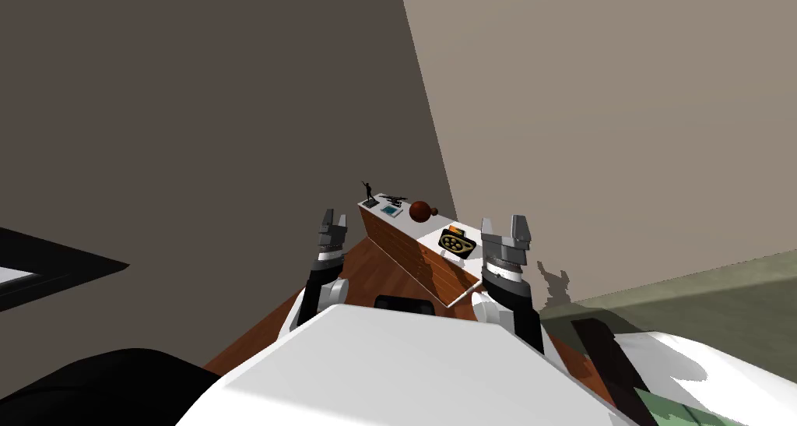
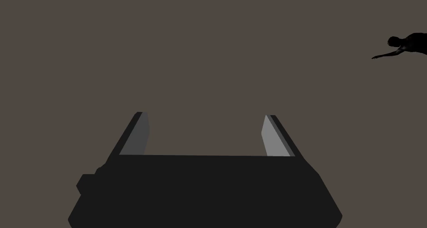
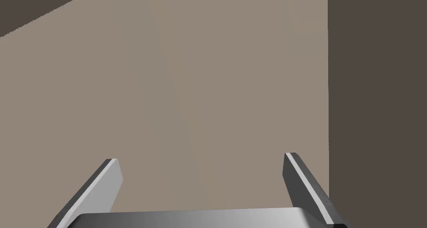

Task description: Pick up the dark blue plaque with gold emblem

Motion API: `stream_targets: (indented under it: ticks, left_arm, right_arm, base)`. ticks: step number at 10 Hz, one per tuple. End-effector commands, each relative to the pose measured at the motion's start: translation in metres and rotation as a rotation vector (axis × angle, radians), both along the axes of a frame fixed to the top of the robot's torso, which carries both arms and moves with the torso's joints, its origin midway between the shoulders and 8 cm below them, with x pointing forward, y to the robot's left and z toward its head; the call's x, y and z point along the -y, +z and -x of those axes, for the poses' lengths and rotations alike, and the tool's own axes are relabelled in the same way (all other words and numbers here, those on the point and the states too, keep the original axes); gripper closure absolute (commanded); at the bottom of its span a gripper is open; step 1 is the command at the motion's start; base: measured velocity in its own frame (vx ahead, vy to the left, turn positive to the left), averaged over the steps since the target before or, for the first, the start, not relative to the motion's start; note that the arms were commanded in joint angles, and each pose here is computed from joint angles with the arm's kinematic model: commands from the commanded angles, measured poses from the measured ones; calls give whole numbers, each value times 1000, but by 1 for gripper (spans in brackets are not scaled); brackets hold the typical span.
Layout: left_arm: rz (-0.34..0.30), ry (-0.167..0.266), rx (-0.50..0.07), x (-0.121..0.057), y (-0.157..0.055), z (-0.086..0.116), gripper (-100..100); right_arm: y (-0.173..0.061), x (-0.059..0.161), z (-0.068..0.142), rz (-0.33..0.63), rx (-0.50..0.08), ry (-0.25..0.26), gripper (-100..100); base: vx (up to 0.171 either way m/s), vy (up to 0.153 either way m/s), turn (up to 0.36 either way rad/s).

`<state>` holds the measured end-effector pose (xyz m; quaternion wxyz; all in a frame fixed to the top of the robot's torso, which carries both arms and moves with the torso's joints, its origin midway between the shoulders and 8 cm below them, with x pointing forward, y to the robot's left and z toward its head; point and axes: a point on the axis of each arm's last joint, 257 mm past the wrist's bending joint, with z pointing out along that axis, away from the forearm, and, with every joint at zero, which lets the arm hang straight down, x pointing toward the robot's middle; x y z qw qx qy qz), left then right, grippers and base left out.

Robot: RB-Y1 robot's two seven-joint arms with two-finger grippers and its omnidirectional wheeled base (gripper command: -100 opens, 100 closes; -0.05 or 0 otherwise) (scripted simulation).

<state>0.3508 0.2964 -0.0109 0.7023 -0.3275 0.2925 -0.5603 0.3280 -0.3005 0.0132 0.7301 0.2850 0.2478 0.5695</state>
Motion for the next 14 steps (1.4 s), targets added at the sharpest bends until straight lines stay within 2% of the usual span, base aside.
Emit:
stream_targets:
  ticks: [1,4,5,8,9,10,11,13,14]
  left_arm:
    - [0,0,0,0,0,0,0]
    - [0,0,0,0,0,0,0]
    - [0,0,0,0,0,0,0]
    - [0,0,0,0,0,0,0]
    - [0,0,0,0,0,0,0]
    - [0,0,0,0,0,0,0]
    - [0,0,0,0,0,0,0]
    - [0,0,0,0,0,0,0]
    - [0,0,0,0,0,0,0]
  right_arm:
    - [-5,-1,-1,42,-25,7,-100]
    - [-24,3,-2,148,-105,6,-100]
    - [-24,2,-2,156,-107,11,-100]
    - [-53,14,0,284,-219,-6,-100]
    - [-52,13,0,299,-221,3,-100]
    - [-63,18,2,343,-263,-5,-100]
    - [-63,18,1,351,-264,-1,-100]
    - [-84,31,7,446,-350,-17,-100]
    - [-84,30,6,458,-352,-10,-100]
  base:
    - [6,2,80]
    - [23,-7,125]
    - [21,-7,58]
    - [25,-7,182]
    - [26,-14,79]
    - [25,-6,169]
    - [17,-7,97]
    - [23,-8,229]
    - [25,-16,90]
